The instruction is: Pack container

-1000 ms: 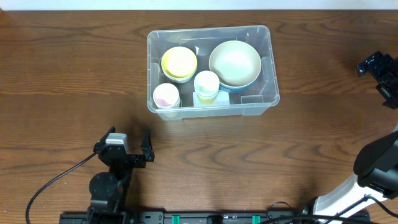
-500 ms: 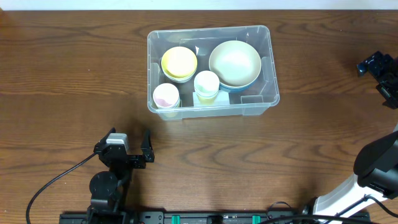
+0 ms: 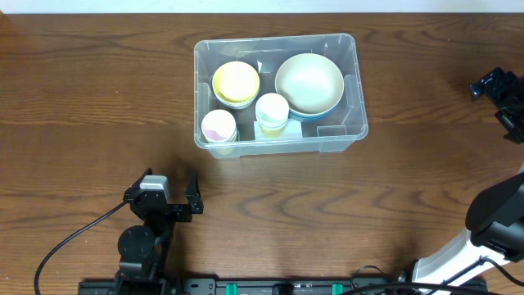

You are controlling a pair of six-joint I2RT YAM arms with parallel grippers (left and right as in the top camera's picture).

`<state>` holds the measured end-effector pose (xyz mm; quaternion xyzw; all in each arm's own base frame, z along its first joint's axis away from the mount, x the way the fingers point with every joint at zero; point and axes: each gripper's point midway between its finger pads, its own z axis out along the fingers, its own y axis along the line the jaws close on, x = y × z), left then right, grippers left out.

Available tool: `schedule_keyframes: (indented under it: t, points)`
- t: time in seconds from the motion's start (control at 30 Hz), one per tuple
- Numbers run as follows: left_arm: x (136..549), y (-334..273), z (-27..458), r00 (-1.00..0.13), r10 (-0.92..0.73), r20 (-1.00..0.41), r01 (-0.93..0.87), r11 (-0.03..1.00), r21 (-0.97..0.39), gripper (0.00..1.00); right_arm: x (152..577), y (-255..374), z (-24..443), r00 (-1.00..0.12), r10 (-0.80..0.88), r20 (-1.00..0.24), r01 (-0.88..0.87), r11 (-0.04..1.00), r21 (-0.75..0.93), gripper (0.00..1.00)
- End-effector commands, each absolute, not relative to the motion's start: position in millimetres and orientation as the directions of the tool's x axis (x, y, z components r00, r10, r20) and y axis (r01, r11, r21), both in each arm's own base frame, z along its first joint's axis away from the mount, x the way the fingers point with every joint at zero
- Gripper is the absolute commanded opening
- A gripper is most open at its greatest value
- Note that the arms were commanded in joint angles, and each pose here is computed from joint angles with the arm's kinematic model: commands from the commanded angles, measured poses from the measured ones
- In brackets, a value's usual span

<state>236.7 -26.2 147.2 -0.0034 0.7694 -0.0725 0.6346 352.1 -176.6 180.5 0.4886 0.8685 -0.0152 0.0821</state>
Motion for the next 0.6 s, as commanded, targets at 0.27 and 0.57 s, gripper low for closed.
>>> schedule_keyframes:
  t: [0.27,0.57]
  points:
    - [235.0,-26.2,132.0,-0.240,-0.091,-0.966,0.085,0.990,-0.114,0.98,386.8,-73.1,179.8,-0.713,0.683,-0.159,0.685,0.727,0.049,0.99]
    - [235.0,-26.2,132.1,-0.240,-0.091,-0.967,0.085,0.990,-0.114,0.98,387.3,91.0,183.2,-0.925,0.334,-0.182,0.328,0.943,0.061,0.99]
